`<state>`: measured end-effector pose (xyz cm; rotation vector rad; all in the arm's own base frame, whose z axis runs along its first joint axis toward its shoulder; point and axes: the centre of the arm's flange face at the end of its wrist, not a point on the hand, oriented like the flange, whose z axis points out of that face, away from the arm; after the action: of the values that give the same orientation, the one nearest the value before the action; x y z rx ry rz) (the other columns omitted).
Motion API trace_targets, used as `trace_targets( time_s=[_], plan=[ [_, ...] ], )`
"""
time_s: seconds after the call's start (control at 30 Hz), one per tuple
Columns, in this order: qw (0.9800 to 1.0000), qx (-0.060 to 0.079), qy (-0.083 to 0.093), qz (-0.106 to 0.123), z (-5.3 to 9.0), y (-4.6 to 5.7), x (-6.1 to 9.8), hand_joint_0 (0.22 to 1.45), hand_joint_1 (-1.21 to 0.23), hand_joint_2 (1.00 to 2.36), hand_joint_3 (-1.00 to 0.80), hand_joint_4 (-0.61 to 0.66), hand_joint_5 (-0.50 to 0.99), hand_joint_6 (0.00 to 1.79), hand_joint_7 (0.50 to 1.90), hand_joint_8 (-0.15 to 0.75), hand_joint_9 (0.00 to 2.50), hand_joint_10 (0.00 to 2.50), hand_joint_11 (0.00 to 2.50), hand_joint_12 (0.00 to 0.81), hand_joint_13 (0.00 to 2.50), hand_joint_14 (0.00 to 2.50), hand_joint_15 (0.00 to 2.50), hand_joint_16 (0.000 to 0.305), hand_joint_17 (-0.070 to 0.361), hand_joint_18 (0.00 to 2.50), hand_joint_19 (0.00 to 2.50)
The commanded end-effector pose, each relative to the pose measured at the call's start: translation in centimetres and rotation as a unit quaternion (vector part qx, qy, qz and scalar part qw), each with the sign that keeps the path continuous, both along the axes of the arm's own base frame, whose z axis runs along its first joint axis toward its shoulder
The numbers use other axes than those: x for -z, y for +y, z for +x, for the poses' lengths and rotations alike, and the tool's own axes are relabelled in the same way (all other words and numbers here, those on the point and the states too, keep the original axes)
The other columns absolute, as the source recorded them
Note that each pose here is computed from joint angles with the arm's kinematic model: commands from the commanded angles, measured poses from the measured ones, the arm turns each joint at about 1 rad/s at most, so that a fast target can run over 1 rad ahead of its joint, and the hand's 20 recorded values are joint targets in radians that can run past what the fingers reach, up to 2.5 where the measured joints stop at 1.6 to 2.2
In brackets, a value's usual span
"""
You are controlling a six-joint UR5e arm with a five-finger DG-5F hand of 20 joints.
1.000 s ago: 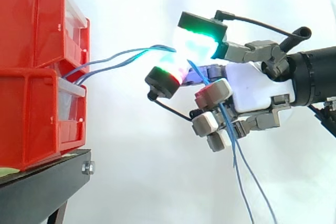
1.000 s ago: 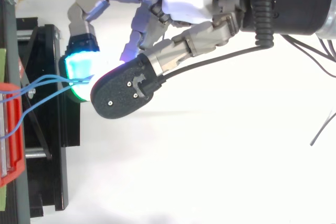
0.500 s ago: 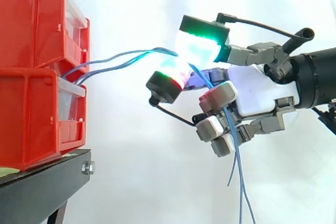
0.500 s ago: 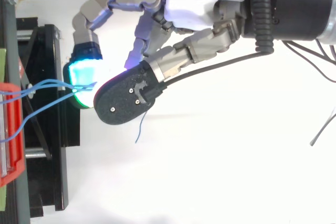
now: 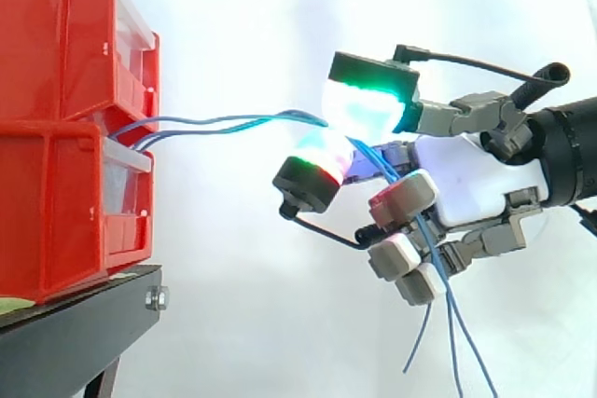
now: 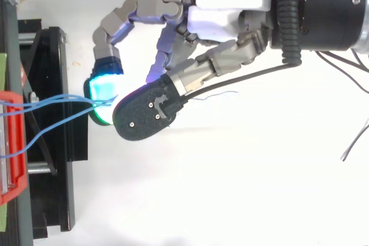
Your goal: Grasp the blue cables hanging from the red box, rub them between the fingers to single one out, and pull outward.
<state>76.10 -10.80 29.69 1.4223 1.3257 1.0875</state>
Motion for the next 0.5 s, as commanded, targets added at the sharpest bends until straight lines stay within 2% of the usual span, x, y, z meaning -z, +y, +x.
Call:
trace_targets(
  time_s=[0.0, 0.13, 0.3, 0.47],
  plan=[
    [1.0, -0.001, 0.003, 0.0, 0.0, 0.1, 0.0, 0.73, -0.83, 1.01, -0.38, -0.19, -0.16, 0.93, 1.02, 0.271, 1.23, 0.03, 1.0, 0.368, 1.02, 0.03, 0.75, 0.049, 0.109, 0.86, 0.82],
    [1.0, -0.001, 0.002, 0.002, 0.0, 0.2, -0.1, 0.77, -0.85, 1.0, -0.43, -0.26, -0.16, 0.93, 1.07, 0.255, 1.22, 0.03, 0.99, 0.361, 1.01, 0.03, 0.74, 0.048, 0.108, 0.83, 0.81],
    [0.9999, -0.001, -0.012, 0.001, 0.4, 0.3, -1.5, 0.79, -0.85, 1.0, -0.5, -0.33, -0.16, 0.93, 1.07, 0.247, 1.22, 0.03, 0.98, 0.352, 1.01, 0.03, 0.73, 0.047, 0.106, 0.83, 0.8],
    [0.9999, -0.002, -0.011, 0.001, 0.5, 0.3, -1.6, 0.79, -0.86, 1.0, -0.5, -0.32, -0.16, 0.93, 1.05, 0.24, 1.22, 0.03, 0.98, 0.349, 1.01, 0.03, 0.73, 0.047, 0.105, 0.84, 0.78]
  ],
)
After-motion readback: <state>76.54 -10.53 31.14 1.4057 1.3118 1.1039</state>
